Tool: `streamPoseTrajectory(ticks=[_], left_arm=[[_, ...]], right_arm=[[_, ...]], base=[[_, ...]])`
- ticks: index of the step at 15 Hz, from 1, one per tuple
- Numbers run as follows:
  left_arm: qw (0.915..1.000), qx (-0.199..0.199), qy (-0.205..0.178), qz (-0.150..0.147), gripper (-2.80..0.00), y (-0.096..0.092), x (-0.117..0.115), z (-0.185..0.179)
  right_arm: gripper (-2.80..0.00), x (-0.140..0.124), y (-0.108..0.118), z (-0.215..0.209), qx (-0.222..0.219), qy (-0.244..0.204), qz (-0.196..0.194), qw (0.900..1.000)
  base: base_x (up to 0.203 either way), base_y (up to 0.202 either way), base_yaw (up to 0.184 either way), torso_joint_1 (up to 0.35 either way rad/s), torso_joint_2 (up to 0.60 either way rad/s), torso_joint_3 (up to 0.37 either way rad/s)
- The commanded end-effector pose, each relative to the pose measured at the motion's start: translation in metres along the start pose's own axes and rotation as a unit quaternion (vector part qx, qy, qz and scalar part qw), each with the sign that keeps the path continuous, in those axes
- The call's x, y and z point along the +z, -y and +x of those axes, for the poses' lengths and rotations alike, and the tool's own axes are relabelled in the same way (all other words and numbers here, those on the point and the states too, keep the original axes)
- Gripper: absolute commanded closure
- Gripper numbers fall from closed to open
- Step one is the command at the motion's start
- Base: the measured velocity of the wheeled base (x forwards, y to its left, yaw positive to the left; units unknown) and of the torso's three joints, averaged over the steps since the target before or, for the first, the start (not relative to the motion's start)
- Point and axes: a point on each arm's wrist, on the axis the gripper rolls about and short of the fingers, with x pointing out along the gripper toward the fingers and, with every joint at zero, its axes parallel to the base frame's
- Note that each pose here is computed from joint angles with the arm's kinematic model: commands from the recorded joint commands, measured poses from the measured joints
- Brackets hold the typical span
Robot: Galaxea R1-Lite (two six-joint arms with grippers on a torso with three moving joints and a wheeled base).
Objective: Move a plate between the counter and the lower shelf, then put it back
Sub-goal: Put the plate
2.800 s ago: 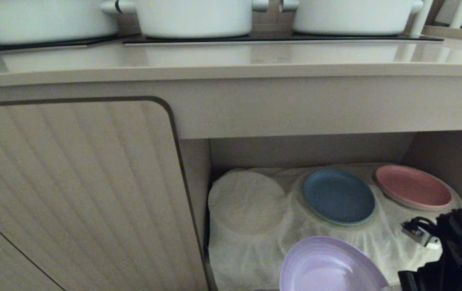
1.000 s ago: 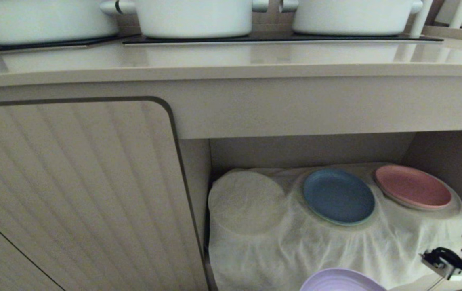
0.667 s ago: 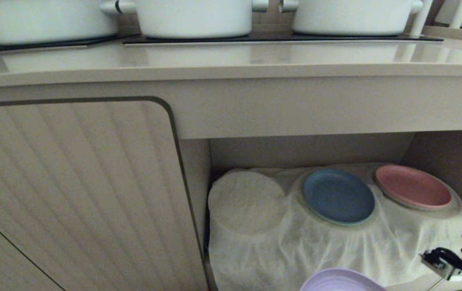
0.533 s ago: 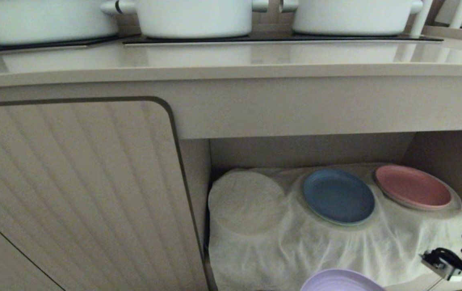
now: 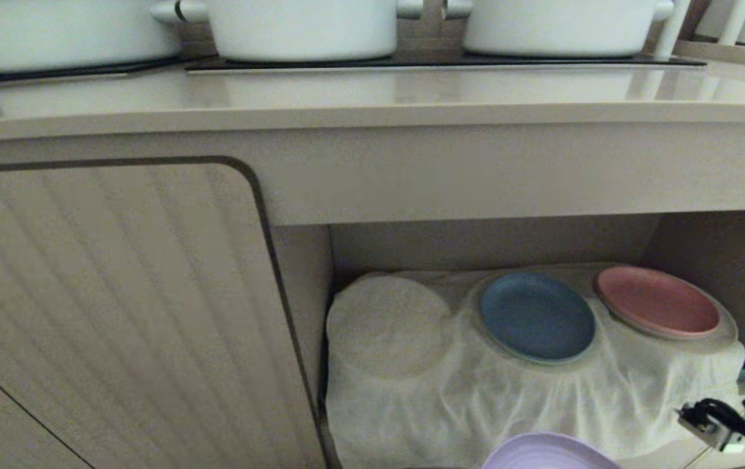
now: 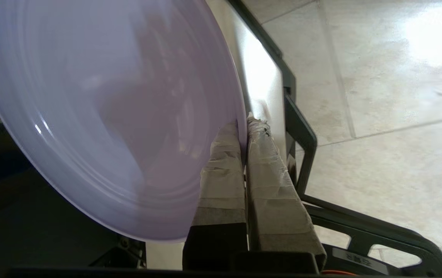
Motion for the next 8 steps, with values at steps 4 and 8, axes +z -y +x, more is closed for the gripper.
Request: streamPoseTrajectory(ticks=[4, 8], left_arm=[[1.0000, 0.000, 0.000, 0.000, 0.00, 0.0000, 0.0000, 0.0000], [1.0000, 0.000, 0.000, 0.000, 0.00, 0.0000, 0.0000, 0.0000]], right_arm=[[0.00, -0.0001, 0.0000, 0.0003, 0.001, -0.002, 0.001, 1.000], [0.00, -0.0002, 0.0000, 0.0001, 0.001, -0.001, 0.001, 1.000]], base=[[0.000, -0.191, 0.001, 0.001, 0.00, 0.004], [0.000, -0.194, 0.000, 0.001, 0.00, 0.001]])
